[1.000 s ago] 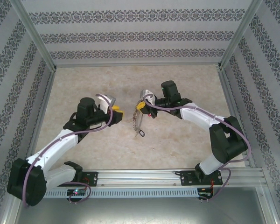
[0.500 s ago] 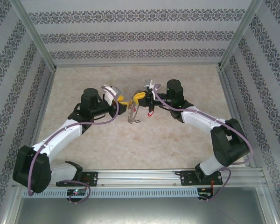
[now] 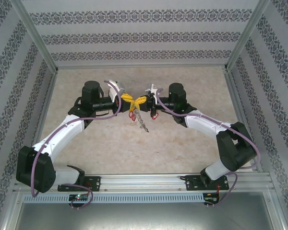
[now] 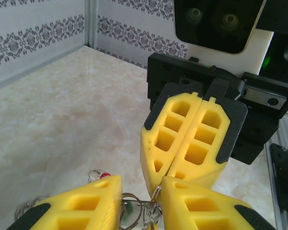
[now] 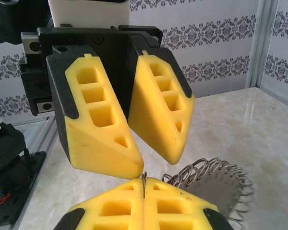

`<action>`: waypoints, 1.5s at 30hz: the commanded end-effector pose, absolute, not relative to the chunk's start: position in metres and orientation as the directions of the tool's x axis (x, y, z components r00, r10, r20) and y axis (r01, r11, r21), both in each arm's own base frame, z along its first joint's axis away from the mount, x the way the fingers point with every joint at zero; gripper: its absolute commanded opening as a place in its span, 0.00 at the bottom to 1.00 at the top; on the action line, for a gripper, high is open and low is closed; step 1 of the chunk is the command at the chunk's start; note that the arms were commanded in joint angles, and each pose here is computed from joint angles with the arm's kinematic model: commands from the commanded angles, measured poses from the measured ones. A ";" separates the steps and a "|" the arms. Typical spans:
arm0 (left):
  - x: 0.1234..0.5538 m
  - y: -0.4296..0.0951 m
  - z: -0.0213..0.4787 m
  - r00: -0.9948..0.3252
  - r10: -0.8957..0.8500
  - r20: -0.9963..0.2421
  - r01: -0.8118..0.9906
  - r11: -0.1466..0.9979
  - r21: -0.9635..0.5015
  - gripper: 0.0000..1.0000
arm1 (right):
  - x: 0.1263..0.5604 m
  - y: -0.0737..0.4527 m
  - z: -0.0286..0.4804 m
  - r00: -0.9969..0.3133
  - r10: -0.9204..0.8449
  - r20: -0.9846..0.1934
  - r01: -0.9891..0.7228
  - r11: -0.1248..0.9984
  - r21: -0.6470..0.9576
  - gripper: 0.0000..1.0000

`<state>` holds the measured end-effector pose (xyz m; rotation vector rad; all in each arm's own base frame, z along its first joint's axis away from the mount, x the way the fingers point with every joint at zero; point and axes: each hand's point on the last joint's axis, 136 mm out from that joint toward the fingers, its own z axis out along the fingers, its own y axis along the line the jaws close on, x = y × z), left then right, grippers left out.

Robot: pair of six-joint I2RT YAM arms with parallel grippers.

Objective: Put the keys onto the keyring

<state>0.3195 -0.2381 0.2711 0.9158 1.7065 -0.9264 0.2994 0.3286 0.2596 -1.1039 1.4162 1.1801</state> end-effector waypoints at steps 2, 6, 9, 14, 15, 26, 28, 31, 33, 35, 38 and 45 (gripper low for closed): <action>0.305 -0.238 0.271 -0.260 0.202 -0.944 0.911 0.376 -0.170 0.28 | 0.298 0.333 0.306 -0.007 0.027 -1.000 -0.992 0.125 0.010 0.00; 0.302 -0.237 0.269 -0.255 0.217 -0.942 0.915 0.369 -0.163 0.17 | 0.298 0.336 0.314 -0.002 0.049 -0.999 -0.993 0.122 0.008 0.00; 0.299 -0.236 0.266 -0.245 0.233 -0.941 0.920 0.363 -0.150 0.17 | 0.299 0.337 0.320 -0.005 0.066 -0.998 -0.992 0.124 0.013 0.00; 0.295 -0.233 0.258 -0.214 0.280 -0.936 0.926 0.363 -0.103 0.03 | 0.297 0.340 0.328 -0.011 0.081 -0.997 -0.993 0.116 0.020 0.00; 0.293 -0.232 0.257 -0.201 0.291 -0.935 0.930 0.356 -0.089 0.00 | 0.296 0.341 0.330 -0.009 0.084 -0.996 -0.993 0.113 0.018 0.00; 0.279 -0.230 0.272 -0.137 0.235 -0.962 0.934 0.353 -0.047 0.26 | 0.293 0.355 0.341 -0.005 0.146 -0.989 -0.990 0.138 0.026 0.00; 0.282 -0.226 0.275 -0.131 0.219 -0.967 0.919 0.393 -0.036 0.36 | 0.292 0.356 0.340 -0.006 0.147 -0.989 -0.990 0.136 0.026 0.00; 0.279 -0.221 0.278 -0.108 0.221 -0.969 0.914 0.406 -0.010 0.38 | 0.292 0.356 0.337 -0.002 0.139 -0.990 -0.991 0.133 0.020 0.00; 0.278 -0.219 0.279 -0.120 0.214 -0.969 0.915 0.402 -0.025 0.35 | 0.288 0.357 0.333 0.002 0.126 -0.992 -0.993 0.117 0.013 0.00; 0.278 -0.219 0.279 -0.130 0.209 -0.969 0.918 0.395 -0.038 0.34 | 0.284 0.358 0.332 0.012 0.114 -0.993 -0.996 0.093 -0.001 0.00; 0.278 -0.218 0.282 -0.133 0.203 -0.970 0.916 0.400 -0.041 0.33 | 0.280 0.359 0.327 0.021 0.101 -0.995 -0.997 0.078 -0.013 0.00; 0.273 -0.206 0.292 -0.125 0.211 -0.969 0.916 0.399 -0.031 0.36 | 0.277 0.358 0.317 0.015 0.080 -0.997 -0.998 0.064 -0.010 0.00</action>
